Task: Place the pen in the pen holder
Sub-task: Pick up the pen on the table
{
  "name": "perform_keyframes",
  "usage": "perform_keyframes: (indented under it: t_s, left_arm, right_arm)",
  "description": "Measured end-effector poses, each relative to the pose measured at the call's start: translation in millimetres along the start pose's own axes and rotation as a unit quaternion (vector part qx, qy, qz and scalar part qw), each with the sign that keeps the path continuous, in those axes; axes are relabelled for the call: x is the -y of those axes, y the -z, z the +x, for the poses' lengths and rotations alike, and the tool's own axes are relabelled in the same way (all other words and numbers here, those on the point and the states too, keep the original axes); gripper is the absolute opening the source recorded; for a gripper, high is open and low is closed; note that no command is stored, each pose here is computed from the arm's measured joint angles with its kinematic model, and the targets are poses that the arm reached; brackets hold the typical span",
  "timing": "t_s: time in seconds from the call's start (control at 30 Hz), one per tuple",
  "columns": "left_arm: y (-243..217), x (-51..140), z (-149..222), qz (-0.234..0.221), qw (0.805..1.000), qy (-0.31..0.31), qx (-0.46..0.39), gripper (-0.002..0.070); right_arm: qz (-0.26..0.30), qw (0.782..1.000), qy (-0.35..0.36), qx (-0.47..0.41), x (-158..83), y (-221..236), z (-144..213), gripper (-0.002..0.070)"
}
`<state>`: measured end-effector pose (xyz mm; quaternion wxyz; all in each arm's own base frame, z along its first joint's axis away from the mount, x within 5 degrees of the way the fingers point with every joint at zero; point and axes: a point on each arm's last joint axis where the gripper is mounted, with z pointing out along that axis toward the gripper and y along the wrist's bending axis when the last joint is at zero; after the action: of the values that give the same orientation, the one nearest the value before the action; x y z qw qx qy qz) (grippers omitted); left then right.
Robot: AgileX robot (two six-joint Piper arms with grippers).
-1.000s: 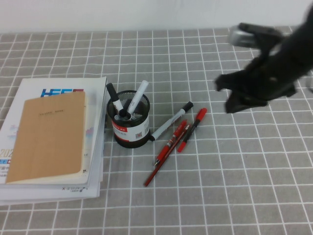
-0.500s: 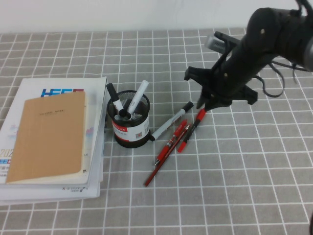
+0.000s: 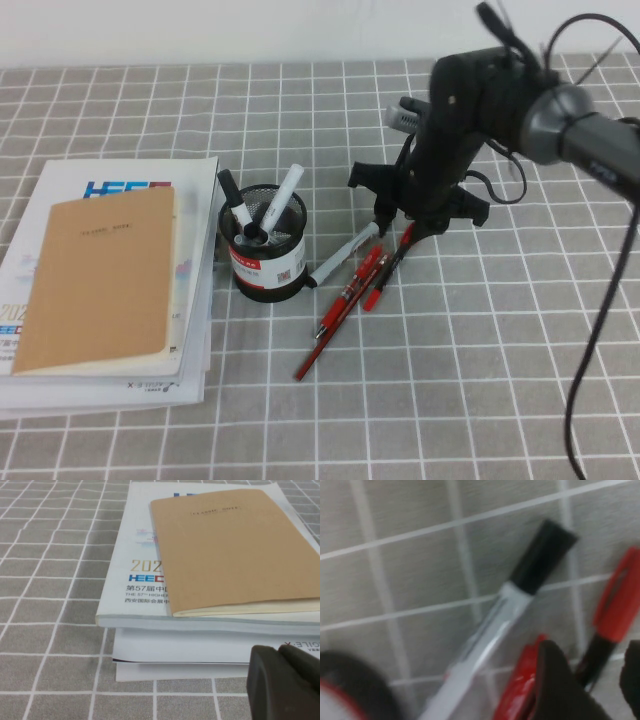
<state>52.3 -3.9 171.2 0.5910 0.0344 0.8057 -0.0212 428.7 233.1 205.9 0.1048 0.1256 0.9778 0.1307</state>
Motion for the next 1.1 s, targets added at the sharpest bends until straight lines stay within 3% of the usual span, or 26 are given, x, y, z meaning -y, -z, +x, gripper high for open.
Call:
perform_keyframes:
  t_s: [0.2,0.63,0.73,0.87,1.1]
  left_arm:
    - [0,0.0,0,0.000,1.000,0.000,0.000,-0.0005]
    - [0,0.0,0,0.000,1.000,0.000,0.000,-0.0005]
    - [0,0.0,0,0.000,1.000,0.000,0.000,-0.0005]
    - [0,0.0,0,0.000,1.000,0.000,0.000,-0.0005]
    - [0,0.0,0,0.000,1.000,0.000,0.000,-0.0005]
  right_arm:
    - [0.056,0.998,0.004,0.006,0,-3,-7,0.0244]
    - [0.082,0.996,-0.012,-0.020,4,-23,-5,0.0242]
    - [0.077,0.997,-0.017,-0.024,3,-23,-4,0.0204]
    - [0.067,0.997,-0.023,-0.032,1,-23,-2,0.0075]
    - [0.045,0.998,0.018,-0.028,-4,-4,-2,0.0067]
